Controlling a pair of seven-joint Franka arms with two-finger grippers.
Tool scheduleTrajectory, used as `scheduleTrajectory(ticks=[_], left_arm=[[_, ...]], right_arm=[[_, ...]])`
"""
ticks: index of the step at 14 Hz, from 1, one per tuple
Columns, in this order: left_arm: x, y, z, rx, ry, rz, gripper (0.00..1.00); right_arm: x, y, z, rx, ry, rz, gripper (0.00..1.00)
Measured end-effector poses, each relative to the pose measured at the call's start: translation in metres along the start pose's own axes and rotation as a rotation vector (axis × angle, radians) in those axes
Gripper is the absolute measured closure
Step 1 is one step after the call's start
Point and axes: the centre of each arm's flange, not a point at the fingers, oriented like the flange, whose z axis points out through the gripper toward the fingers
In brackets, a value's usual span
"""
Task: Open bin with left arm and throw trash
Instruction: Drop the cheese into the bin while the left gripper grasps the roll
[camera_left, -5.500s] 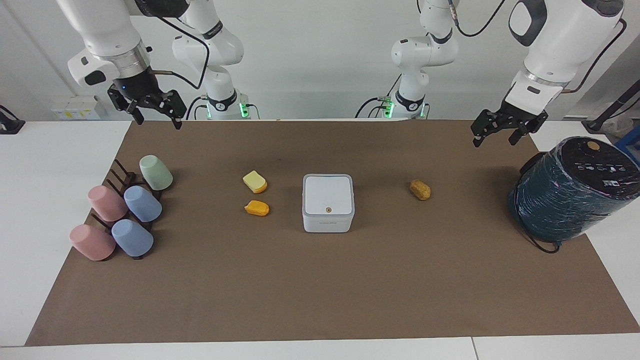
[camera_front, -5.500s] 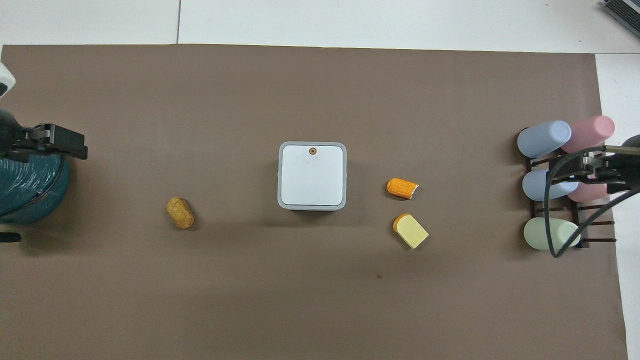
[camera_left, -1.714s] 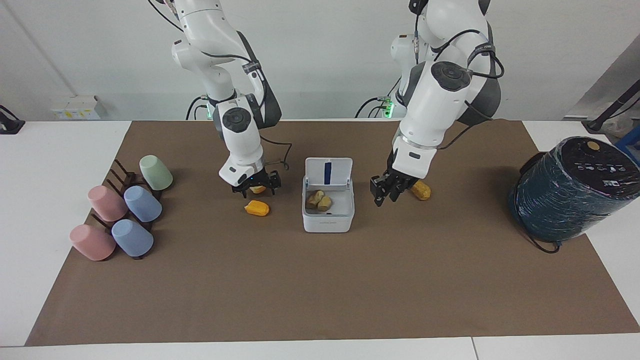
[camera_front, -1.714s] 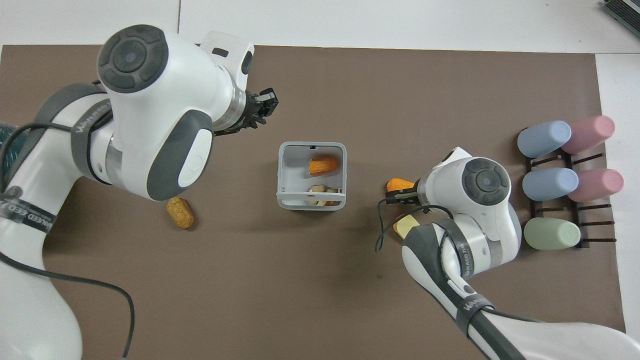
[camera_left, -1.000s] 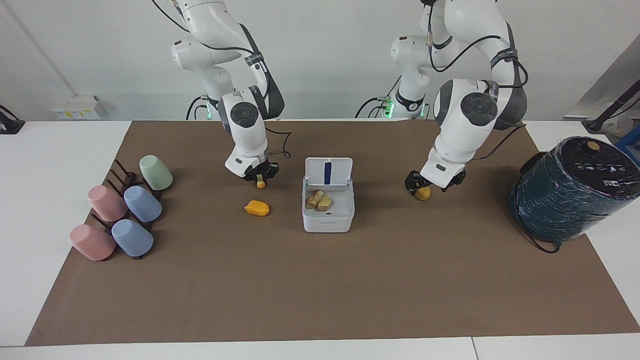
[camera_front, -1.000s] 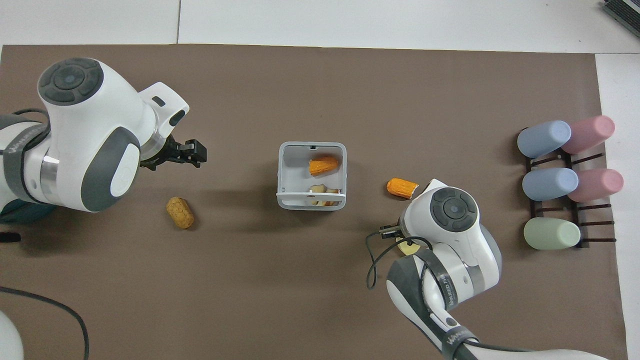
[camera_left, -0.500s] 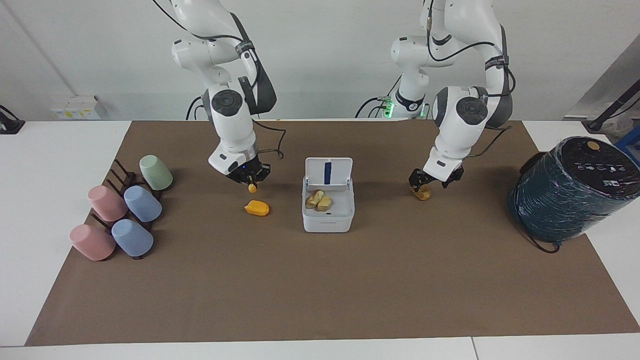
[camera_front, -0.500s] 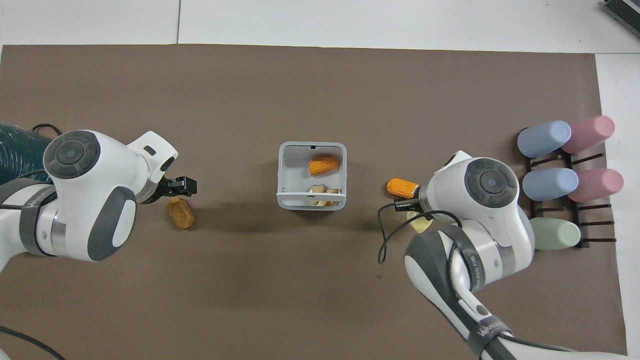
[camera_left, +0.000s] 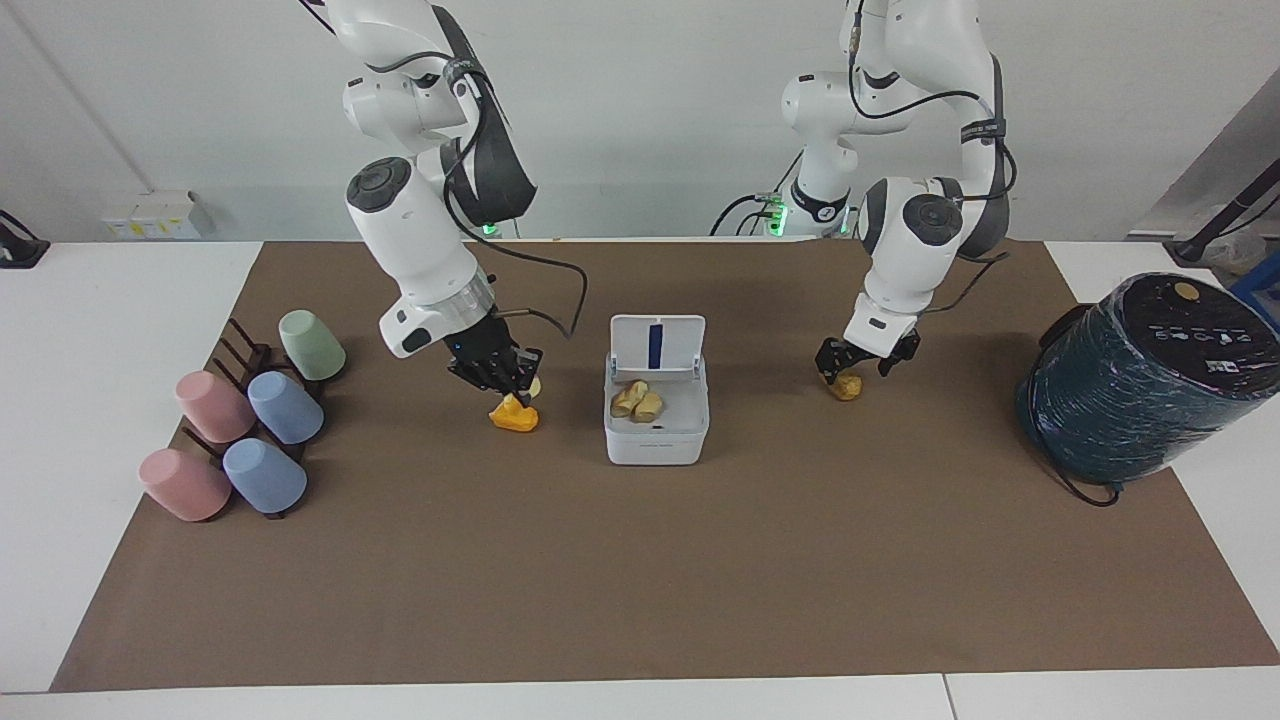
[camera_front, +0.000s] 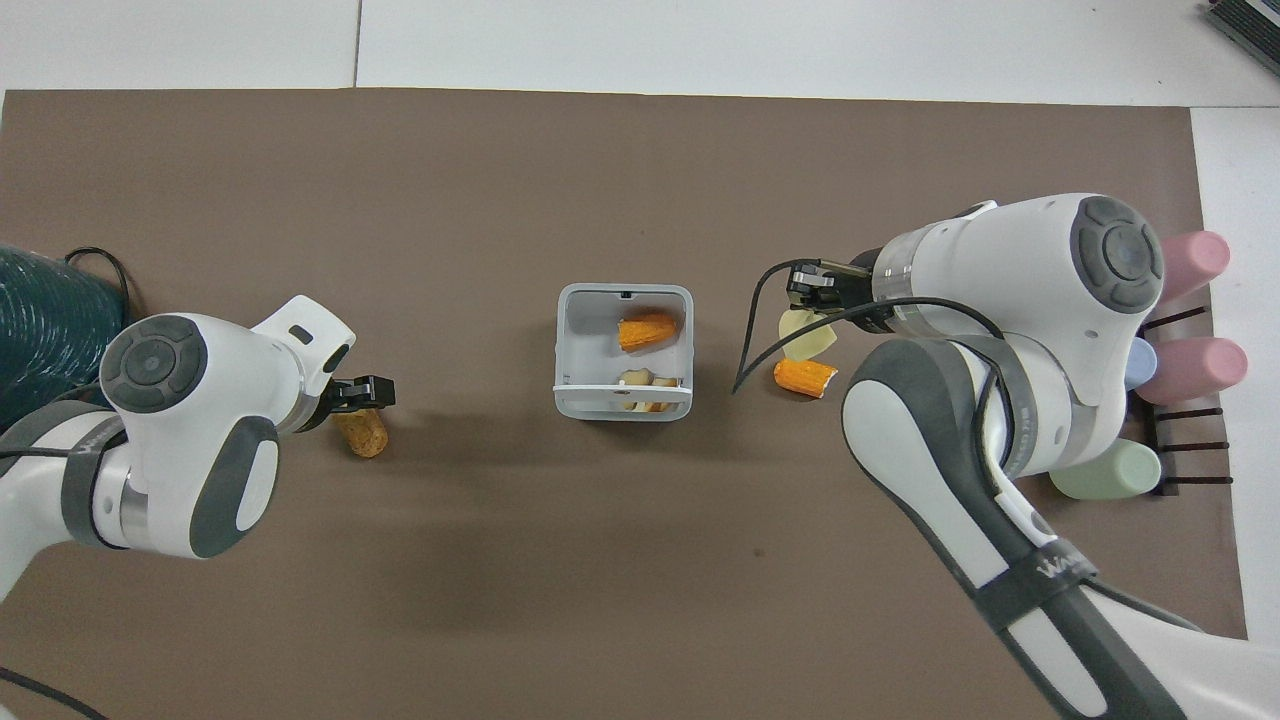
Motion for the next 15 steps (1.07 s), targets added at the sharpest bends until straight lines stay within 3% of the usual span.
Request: scheduleTrajectory(ticks=[1,2,3,5,6,9,13,15], left_arm=[[-0.003,0.000,0.005,-0.003,0.006,-0.005,0.02],[-0.005,0.000,0.008,-0.004,0.010,-0.006,0.10],[-0.006,0.000,0.009,-0.005,0.011,-0.007,0.10],[-0.007,0.001,0.010,-0.005,0.010,-0.007,0.23],[-0.007,0.001,0.010,-0.005,0.009,-0.006,0.24],[-0.009,0.002,0.012,-0.004,0.006,-0.003,0.56],[-0.010,0.003,0.012,-0.004,0.005,-0.002,0.62],[-0.010,0.003,0.012,-0.004,0.006,-0.002,0.62]], right_arm=[[-0.004,-0.018,0.005,0.040,0.021,0.071,0.87],[-0.012,-0.038,0.010,0.070,0.031,0.117,0.87],[-0.020,-0.054,0.013,0.088,0.031,0.136,0.87],[-0.037,-0.077,0.017,0.106,0.023,0.136,0.87],[-0.047,-0.086,0.023,0.111,0.018,0.128,0.87],[-0.070,-0.104,0.041,0.113,-0.003,0.156,0.84],[-0.093,-0.120,0.050,0.109,-0.027,0.144,0.45],[-0.090,-0.118,0.050,0.108,-0.024,0.149,0.20]])
